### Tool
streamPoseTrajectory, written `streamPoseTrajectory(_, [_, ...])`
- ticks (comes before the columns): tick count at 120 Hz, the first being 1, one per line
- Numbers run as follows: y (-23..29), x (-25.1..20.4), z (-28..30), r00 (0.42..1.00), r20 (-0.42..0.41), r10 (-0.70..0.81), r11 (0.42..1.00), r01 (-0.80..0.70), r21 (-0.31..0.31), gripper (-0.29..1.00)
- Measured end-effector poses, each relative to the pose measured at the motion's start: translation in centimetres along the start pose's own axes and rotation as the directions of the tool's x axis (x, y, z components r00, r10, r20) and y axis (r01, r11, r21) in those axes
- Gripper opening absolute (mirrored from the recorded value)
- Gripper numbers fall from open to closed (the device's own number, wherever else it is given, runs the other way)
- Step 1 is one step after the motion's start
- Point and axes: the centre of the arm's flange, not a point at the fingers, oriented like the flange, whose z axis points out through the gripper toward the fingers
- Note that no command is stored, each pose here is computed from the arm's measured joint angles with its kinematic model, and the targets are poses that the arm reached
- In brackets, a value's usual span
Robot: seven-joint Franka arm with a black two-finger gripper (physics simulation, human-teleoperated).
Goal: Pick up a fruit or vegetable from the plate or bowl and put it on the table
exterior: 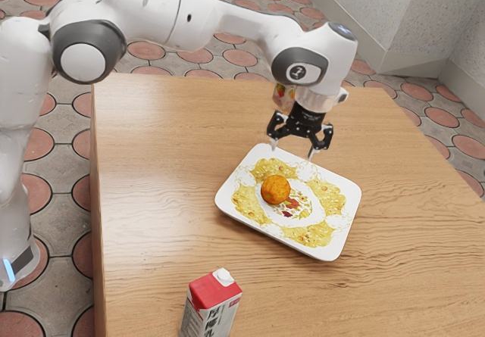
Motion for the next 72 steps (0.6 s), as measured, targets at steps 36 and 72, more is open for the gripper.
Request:
streamPoseTrajectory(36, [3.8,0.9,3.4,1.000,0.004,0.011,1.000,-0.011,0.013,0.70])
streamPoseTrajectory(72, [5.4,-0.8,5.3,0.998,0.022,0.051,0.998,-0.051,0.026,0.70])
